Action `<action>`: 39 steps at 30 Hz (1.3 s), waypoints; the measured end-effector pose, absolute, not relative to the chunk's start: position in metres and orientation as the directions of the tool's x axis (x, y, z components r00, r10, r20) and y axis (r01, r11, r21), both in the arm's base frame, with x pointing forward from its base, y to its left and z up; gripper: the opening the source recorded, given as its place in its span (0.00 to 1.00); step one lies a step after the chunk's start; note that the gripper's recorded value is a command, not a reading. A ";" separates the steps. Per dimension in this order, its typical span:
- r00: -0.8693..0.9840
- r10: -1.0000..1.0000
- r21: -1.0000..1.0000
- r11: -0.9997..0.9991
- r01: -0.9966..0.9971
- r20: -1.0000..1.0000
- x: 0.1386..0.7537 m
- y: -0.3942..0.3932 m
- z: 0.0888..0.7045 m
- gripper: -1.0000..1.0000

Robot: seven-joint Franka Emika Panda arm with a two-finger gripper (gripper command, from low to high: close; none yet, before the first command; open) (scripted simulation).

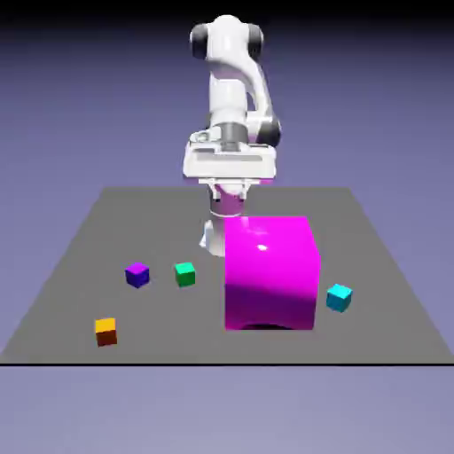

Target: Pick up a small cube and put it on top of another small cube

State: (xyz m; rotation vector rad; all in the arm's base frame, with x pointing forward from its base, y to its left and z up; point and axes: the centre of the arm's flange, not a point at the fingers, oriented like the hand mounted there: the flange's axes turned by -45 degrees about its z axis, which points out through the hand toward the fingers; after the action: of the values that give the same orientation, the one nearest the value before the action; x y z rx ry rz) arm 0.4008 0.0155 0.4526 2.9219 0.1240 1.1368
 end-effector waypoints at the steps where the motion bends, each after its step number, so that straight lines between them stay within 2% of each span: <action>1: 0.763 0.095 0.033 -0.995 0.096 0.640 0.410 0.025 0.448 0.50; 9: 0.905 0.279 0.031 -0.958 0.284 0.320 0.466 0.111 0.395 0.50; 16: 0.896 0.444 0.025 -0.896 0.443 0.004 0.485 0.200 0.335 0.50; 25: 0.730 0.555 0.014 -0.792 0.610 -0.399 0.470 0.304 0.246 0.50; 32: 0.515 0.536 0.004 -0.690 0.724 -0.669 0.427 0.375 0.173 0.50; 35: 0.414 0.494 0.000 -0.642 0.766 -0.764 0.402 0.399 0.142 0.50; 37: 0.409 0.491 0.000 -0.640 0.769 -0.769 0.400 0.401 0.140 0.50; 39: 0.409 0.491 0.000 -0.640 0.769 -0.769 0.389 0.386 0.113 0.50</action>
State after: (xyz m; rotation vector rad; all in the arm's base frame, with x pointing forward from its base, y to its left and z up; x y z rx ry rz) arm 0.3885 0.3864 0.1133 2.3158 1.0853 -1.0866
